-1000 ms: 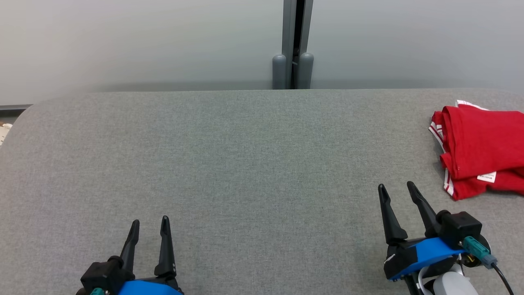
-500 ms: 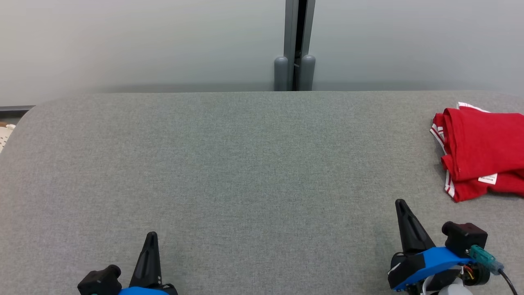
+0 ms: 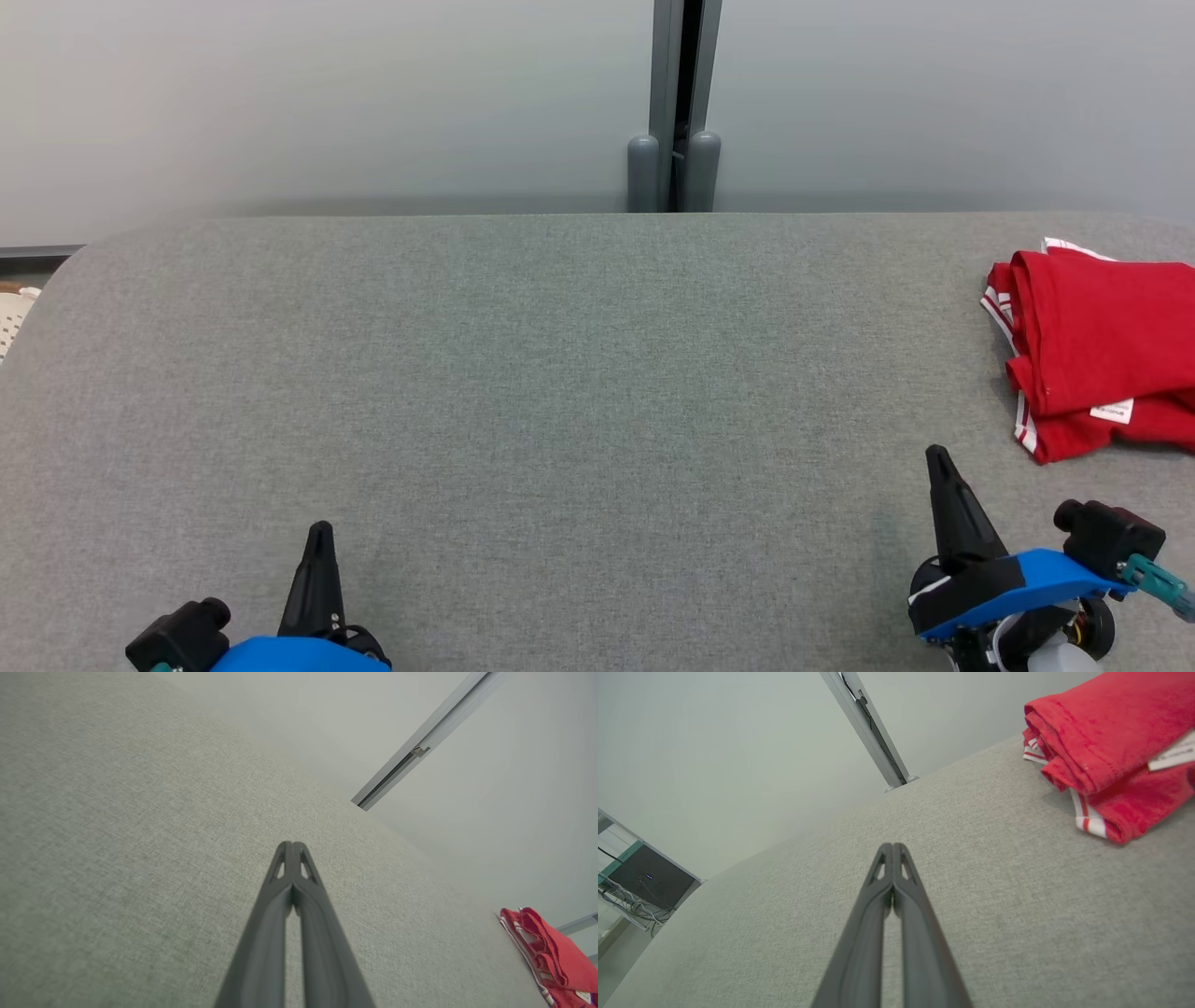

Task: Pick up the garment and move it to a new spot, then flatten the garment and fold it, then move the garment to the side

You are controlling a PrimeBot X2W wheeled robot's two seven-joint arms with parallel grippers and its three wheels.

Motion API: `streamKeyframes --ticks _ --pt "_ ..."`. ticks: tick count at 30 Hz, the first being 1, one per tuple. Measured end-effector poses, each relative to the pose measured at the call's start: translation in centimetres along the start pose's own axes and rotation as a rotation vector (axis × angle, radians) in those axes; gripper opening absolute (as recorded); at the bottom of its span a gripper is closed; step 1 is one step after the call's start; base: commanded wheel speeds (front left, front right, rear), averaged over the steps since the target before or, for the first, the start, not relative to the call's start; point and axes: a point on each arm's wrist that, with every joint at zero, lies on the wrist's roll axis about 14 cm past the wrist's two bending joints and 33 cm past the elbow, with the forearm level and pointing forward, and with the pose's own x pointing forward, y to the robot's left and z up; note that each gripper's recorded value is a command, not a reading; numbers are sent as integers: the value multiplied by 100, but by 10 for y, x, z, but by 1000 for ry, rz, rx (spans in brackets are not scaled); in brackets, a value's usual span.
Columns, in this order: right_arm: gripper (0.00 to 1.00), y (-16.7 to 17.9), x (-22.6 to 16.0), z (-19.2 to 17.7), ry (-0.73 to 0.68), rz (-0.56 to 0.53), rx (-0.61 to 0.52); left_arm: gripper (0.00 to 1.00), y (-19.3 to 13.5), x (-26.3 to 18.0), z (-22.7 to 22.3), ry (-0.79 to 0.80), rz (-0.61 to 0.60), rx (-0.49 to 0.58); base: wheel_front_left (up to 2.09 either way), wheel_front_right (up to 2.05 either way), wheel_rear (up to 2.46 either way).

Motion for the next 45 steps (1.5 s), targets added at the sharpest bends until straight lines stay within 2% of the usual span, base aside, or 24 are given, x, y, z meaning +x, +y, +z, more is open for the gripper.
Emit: streamKeyframes --ticks 22,45 --pt "0 -4 0 13 -20 -26 323 0 2 8 22 -36 12 -288 0 0 0" --pt "0 -4 -1 23 -35 -17 591 0 -2 14 43 -68 -17 -527 0 0 0"
